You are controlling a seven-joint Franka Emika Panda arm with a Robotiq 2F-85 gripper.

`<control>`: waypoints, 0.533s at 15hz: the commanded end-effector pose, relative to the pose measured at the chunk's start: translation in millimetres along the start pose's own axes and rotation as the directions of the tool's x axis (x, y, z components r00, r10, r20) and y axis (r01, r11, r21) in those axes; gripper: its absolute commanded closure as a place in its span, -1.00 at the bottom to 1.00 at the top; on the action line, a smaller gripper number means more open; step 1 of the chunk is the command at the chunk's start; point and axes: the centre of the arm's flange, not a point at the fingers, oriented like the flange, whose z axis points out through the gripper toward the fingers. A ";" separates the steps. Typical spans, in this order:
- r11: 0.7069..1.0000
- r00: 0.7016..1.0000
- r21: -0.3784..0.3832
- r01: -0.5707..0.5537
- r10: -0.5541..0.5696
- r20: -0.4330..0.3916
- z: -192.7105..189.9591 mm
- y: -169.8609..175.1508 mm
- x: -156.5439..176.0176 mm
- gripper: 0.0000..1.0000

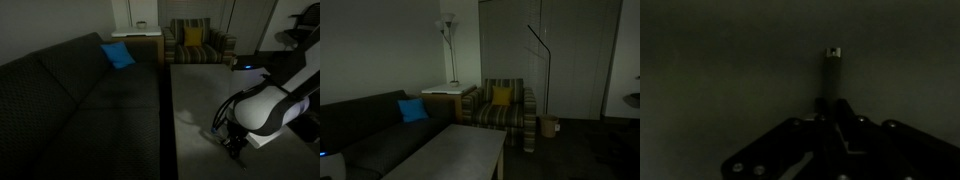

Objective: Move the spoon to the right

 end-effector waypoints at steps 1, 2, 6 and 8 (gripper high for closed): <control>0.998 0.995 -0.042 0.049 -0.052 -0.085 -2.7 1.8 9.3 0.92; 0.997 0.992 -0.055 0.058 -0.064 -0.111 -9.8 1.2 13.0 0.92; 0.995 0.969 -0.082 0.060 -0.078 -0.234 -30.4 4.9 30.5 0.92; 0.995 0.957 -0.081 0.059 -0.079 -0.277 -37.9 6.0 35.1 0.92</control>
